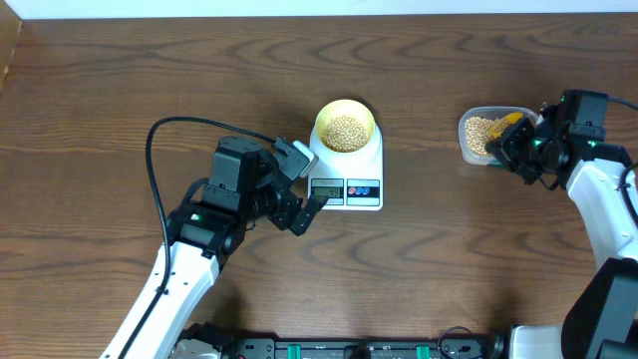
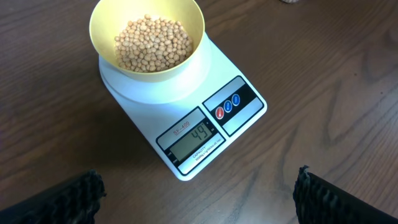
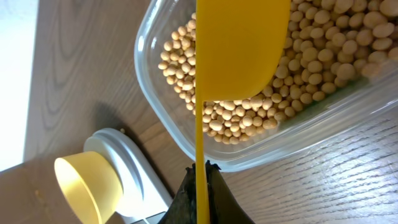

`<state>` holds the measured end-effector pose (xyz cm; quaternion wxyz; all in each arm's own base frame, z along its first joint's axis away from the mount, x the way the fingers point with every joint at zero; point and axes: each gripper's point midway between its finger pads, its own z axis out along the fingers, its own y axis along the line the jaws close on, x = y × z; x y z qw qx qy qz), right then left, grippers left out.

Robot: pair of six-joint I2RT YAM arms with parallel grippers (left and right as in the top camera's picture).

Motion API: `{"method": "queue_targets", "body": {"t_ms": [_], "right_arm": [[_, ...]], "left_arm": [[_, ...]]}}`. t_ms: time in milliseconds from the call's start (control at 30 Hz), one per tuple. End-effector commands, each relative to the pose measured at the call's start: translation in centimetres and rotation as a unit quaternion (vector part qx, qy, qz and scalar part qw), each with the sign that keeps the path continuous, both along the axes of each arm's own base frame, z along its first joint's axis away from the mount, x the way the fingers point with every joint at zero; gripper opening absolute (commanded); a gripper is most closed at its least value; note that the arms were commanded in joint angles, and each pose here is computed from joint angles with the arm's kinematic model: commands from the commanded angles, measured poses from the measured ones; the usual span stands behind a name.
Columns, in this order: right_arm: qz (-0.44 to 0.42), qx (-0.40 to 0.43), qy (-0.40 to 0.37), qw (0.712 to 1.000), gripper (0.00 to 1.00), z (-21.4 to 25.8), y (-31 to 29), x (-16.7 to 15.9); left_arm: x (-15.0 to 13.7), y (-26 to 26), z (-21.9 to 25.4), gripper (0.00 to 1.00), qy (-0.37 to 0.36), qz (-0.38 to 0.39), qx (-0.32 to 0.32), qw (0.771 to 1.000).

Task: Scoop item into bowl and weigh 50g on scale
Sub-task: 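Dip the yellow scoop into the soybean tub with the right gripper, then lift the filled yellow scoop up out of the soybean tub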

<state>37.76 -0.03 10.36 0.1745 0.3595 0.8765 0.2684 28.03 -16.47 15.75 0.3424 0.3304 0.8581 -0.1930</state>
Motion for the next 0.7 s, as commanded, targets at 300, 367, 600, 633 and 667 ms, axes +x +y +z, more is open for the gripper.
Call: {"method": "queue_targets", "body": {"t_ms": [300,367,600,633,667], "right_arm": [[0.074,0.044,-0.065,0.994,0.01,2.7,2.2,0.5],[0.091,0.051,-0.081,0.991,0.01,3.2,2.6,0.7],[0.128,0.069,-0.112,0.983,0.01,4.2,3.9,0.8],[0.129,0.070,-0.112,0.983,0.01,4.2,4.0,0.8],[0.130,0.070,-0.112,0.983,0.01,4.2,4.0,0.8]], "left_arm": [[-0.3,0.0,-0.6,1.00,0.005,-0.009,0.004,1.000],[-0.3,0.0,-0.6,1.00,0.005,-0.009,0.004,1.000],[-0.3,0.0,-0.6,1.00,0.005,-0.009,0.004,1.000],[-0.3,0.0,-0.6,1.00,0.005,-0.009,0.004,1.000],[-0.3,0.0,-0.6,1.00,0.005,-0.009,0.004,1.000]]}}
